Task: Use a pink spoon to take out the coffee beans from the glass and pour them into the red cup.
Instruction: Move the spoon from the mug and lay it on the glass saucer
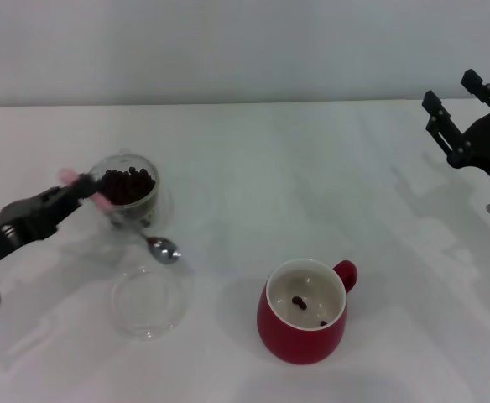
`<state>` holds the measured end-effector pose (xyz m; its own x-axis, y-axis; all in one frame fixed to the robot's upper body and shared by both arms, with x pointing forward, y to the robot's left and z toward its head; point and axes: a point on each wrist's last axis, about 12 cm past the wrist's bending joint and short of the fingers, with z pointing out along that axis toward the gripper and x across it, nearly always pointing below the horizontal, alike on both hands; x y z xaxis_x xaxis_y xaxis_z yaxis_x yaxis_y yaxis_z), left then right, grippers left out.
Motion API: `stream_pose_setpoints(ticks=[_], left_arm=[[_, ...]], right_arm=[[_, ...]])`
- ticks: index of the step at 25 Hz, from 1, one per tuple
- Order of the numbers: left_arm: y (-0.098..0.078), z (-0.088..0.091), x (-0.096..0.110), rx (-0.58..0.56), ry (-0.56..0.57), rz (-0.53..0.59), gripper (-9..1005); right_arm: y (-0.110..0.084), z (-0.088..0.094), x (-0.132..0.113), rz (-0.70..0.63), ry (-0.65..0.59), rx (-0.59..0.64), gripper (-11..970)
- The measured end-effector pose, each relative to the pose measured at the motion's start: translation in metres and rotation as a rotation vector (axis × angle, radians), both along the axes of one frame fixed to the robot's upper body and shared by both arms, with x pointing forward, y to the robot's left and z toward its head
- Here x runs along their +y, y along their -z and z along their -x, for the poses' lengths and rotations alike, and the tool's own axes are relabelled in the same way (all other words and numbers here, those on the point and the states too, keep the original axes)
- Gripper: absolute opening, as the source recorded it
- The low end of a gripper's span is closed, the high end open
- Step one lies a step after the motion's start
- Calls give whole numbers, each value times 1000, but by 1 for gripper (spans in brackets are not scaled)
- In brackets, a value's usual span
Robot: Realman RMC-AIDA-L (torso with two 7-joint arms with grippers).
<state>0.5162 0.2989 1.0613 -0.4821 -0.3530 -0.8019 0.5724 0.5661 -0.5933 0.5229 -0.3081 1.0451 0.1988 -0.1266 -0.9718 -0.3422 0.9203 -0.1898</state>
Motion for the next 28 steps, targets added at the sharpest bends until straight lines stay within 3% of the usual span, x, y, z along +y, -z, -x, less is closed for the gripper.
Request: stream_pose_setpoints(ticks=[7, 21, 28], left_arm=[[16, 19, 17, 28, -101, 13, 129], [34, 28, 13, 118, -112, 17, 143], [42, 24, 7, 161, -115, -21, 167]], right_arm=[[2, 3, -3, 2, 10, 11, 592], [3, 3, -4, -2, 11, 15, 592], [3, 3, -2, -3, 9, 15, 592]])
